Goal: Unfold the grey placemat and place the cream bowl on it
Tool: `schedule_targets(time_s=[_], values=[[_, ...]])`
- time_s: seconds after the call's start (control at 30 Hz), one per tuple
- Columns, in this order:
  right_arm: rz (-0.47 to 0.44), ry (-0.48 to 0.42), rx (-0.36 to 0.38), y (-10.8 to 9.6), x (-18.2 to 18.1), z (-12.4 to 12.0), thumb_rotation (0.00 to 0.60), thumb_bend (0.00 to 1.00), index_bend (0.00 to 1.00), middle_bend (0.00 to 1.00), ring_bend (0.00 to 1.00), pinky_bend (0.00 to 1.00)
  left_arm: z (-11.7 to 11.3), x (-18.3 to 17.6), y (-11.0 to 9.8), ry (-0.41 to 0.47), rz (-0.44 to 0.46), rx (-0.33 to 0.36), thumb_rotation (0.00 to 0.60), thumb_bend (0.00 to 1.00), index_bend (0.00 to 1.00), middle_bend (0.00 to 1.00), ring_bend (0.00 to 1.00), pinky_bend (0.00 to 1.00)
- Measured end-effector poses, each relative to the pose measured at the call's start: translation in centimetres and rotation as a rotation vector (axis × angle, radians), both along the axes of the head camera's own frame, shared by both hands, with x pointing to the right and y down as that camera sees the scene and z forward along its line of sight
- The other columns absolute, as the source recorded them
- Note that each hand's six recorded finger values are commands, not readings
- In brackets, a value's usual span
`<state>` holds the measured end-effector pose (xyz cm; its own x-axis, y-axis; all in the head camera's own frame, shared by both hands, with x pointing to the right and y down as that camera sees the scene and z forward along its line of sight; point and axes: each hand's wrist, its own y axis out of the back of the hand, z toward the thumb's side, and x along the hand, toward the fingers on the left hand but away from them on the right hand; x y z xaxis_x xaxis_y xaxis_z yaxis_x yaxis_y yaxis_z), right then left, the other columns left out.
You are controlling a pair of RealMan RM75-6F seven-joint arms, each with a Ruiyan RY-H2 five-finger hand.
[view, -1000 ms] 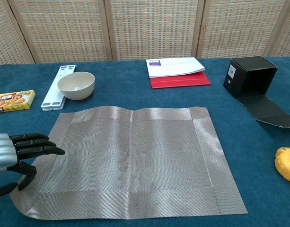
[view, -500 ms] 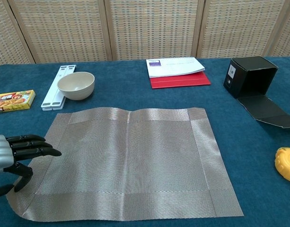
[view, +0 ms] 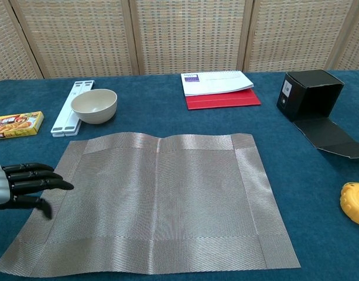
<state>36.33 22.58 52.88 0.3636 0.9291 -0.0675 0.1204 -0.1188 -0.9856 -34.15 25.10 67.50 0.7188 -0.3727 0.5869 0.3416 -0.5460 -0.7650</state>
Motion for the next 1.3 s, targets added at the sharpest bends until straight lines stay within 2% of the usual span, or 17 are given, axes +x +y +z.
schedule_targets(time_s=[0.13, 0.23, 0.37, 0.53, 0.67, 0.87, 1.1, 1.23, 1.3], values=[[0.001, -0.001, 0.001, 0.0, 0.0, -0.1, 0.6, 0.0, 0.0, 0.0, 0.0, 0.0, -1.5, -0.1, -1.2, 0.073, -0.044, 0.03, 0.6, 0.0, 0.0, 0.0, 0.0, 0.0], [0.002, -0.001, 0.001, 0.0, 0.0, -0.1, 0.6, 0.0, 0.0, 0.0, 0.0, 0.0, -3.3, -0.5, -3.1, 0.132, -0.094, 0.074, 0.6, 0.0, 0.0, 0.0, 0.0, 0.0], [0.004, 0.004, -0.007, -0.1, 0.0, 0.2, 0.6, 0.0, 0.0, 0.0, 0.0, 0.0, -5.1, -1.0, -7.3, 0.156, -0.189, 0.159, 0.6, 0.0, 0.0, 0.0, 0.0, 0.0], [0.005, 0.012, -0.013, -0.2, 0.1, 0.5, 0.6, 0.0, 0.0, 0.0, 0.0, 0.0, -4.9, -0.8, -13.4, 0.143, -0.361, 0.226, 0.6, 0.0, 0.01, 0.0, 0.0, 0.0], [0.01, 0.017, -0.017, -0.3, 0.1, 0.7, 0.6, 0.0, 0.0, 0.0, 0.0, 0.0, -3.3, -0.2, -17.3, 0.1, -0.453, 0.223, 0.6, 0.0, 0.03, 0.0, 0.0, 0.0], [0.02, 0.032, -0.031, -0.6, 0.4, 1.4, 0.6, 0.0, 0.0, 0.0, 0.0, 0.0, 1.2, 0.6, -20.6, -0.01, -0.514, 0.187, 0.6, 0.0, 0.08, 0.0, 0.0, 0.0], [0.035, 0.046, -0.046, -1.0, 0.7, 2.0, 0.6, 0.0, 0.0, 0.0, 0.0, 0.0, 5.3, 2.2, -22.6, -0.084, -0.545, 0.185, 0.6, 0.0, 0.18, 0.0, 0.0, 0.0], [0.043, 0.052, -0.05, -1.2, 0.9, 2.3, 0.6, 0.0, 0.0, 0.0, 0.0, 0.0, 7.0, 3.2, -23.3, -0.11, -0.562, 0.173, 0.6, 0.01, 0.31, 0.0, 0.0, 0.0], [0.049, 0.055, -0.054, -1.3, 1.0, 2.4, 0.6, 0.0, 0.0, 0.0, 0.0, 0.0, 7.8, 3.7, -23.6, -0.124, -0.574, 0.16, 0.6, 0.04, 0.39, 0.0, 0.0, 0.0]])
